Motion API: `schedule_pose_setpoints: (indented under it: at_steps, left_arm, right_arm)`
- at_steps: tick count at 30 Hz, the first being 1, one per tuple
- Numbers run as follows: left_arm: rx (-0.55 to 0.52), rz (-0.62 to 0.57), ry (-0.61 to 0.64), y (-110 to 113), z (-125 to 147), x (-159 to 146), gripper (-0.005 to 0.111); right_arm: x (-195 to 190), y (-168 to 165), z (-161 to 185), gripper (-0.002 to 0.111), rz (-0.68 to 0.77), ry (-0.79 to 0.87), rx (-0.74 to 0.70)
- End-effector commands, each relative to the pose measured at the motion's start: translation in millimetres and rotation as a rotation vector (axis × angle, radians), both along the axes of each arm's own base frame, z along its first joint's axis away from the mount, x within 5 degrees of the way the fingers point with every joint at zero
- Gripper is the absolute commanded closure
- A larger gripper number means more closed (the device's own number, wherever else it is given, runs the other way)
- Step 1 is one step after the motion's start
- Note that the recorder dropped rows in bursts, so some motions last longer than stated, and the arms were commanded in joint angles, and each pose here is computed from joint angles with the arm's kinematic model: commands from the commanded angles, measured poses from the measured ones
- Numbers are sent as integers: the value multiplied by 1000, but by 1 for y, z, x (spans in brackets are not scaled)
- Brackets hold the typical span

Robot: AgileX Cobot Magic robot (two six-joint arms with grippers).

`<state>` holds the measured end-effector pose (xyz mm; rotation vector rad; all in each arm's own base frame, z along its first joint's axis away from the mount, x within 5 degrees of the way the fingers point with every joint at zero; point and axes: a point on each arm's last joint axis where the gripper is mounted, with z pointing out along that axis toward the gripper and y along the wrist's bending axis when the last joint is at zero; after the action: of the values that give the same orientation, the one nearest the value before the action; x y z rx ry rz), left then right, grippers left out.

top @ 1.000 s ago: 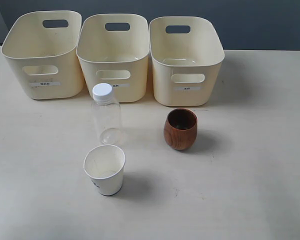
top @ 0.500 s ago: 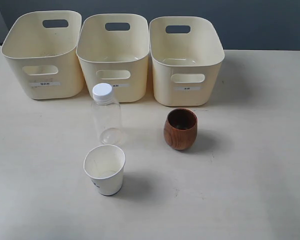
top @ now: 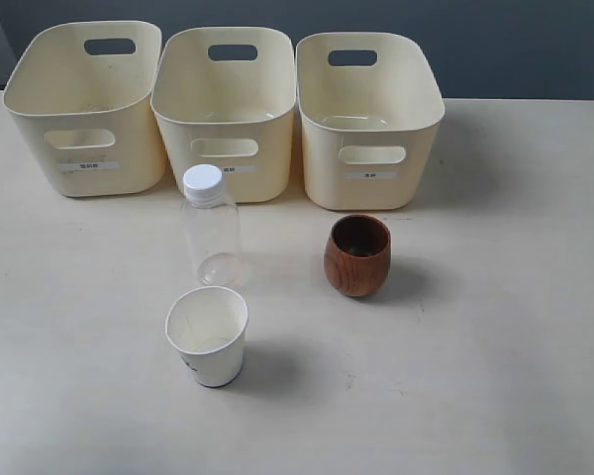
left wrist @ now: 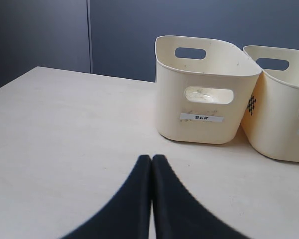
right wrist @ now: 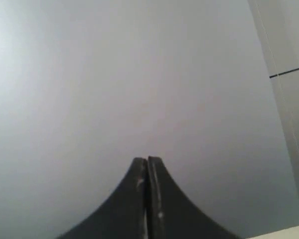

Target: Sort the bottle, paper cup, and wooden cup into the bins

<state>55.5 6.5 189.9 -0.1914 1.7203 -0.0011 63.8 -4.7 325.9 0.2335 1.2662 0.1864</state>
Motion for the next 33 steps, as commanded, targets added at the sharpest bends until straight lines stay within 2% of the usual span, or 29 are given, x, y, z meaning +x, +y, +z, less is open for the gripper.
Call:
schedule_pose_setpoints:
  at_steps: [1,5,9,16,26,33]
  left_arm:
    - [1,-3,-16,0,2,0,107]
    - [1,-3,-16,0,2,0,107]
    - [1,-3,-16,0,2,0,107]
    - [1,-3,-16,0,2,0,107]
    - [1,-3,-16,0,2,0,107]
    - [1,-3,-16,0,2,0,107]
  right_arm:
    - [21,-1,34,109,-34,154,-199]
    - [48,9,47,109,43,322,-423]
    - [80,36,48,109,253,478,-634]
    - [132,87,21,109,544,758,-887]
    - [185,152,-31,109,744,945,-1041]
    - [200,176,-56,109,839,1052,-1121]
